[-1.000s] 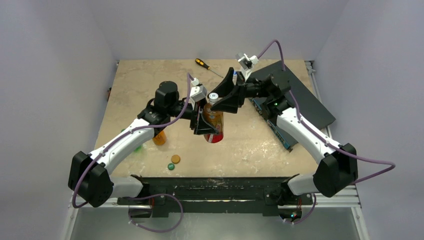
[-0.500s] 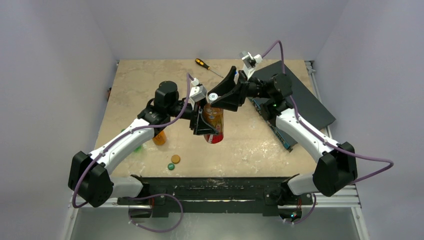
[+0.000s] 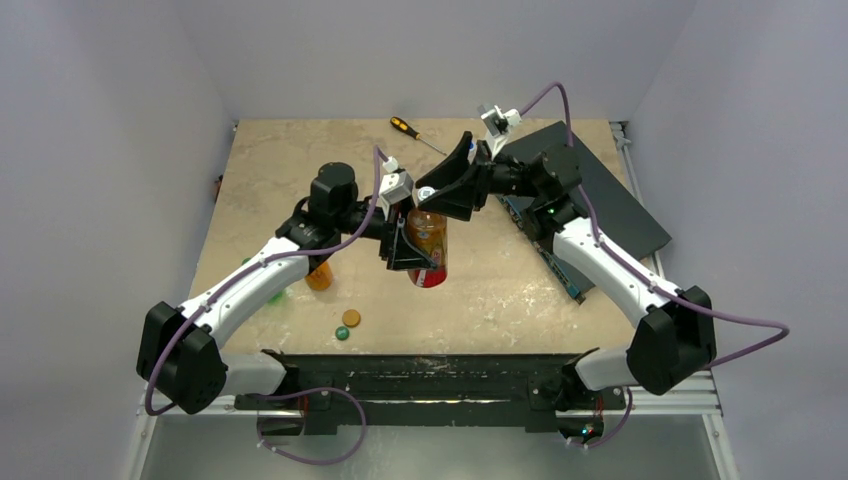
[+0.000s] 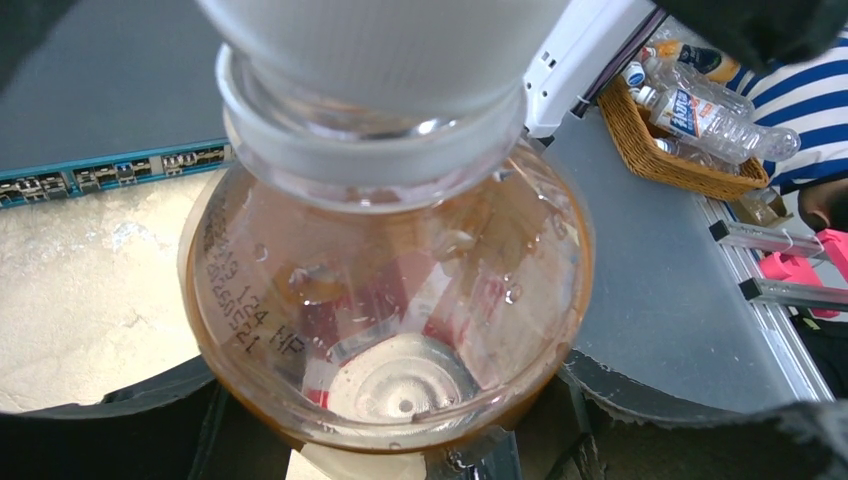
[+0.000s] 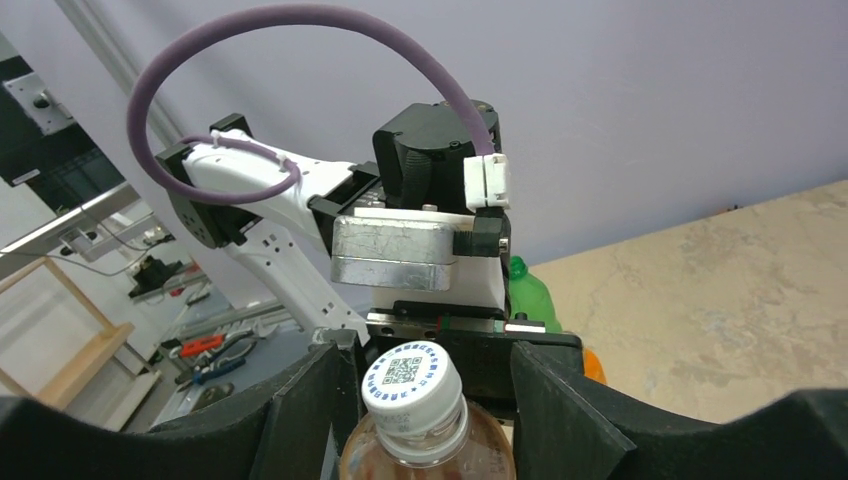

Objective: Screw on the bottle caps
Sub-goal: Screw the bottle cap onto the plastic bottle.

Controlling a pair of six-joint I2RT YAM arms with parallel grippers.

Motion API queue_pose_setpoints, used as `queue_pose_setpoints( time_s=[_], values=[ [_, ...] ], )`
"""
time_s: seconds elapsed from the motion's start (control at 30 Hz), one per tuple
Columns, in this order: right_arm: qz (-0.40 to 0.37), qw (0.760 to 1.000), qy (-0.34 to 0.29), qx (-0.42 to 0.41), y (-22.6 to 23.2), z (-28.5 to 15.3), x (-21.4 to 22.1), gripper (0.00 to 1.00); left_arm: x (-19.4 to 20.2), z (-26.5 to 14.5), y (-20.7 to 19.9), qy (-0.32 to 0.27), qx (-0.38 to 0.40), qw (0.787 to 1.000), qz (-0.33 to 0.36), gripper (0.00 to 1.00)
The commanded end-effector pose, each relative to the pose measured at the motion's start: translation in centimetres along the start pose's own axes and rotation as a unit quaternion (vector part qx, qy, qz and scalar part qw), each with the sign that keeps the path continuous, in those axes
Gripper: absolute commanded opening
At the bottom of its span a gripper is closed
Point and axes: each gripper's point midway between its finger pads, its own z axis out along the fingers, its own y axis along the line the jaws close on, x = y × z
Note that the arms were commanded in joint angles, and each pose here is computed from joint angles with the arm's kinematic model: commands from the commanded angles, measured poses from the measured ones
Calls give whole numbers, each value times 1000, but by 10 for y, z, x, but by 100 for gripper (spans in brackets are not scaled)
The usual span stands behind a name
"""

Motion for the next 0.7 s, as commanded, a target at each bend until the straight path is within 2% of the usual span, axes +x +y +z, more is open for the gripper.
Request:
queue_pose_setpoints(
  time_s=[0.0, 0.3, 0.67],
  values=[
    [-45, 999, -18, 15, 8, -1, -20, 69, -1, -1, -4, -5, 16, 1000, 10, 0],
    [-58, 998, -17, 21, 8, -1, -24, 72, 3, -1, -6, -1, 26, 1000, 2, 0],
    [-78, 997, -5, 24, 9, -1, -26, 70, 7, 0, -7, 3, 35, 999, -11, 0]
  ],
)
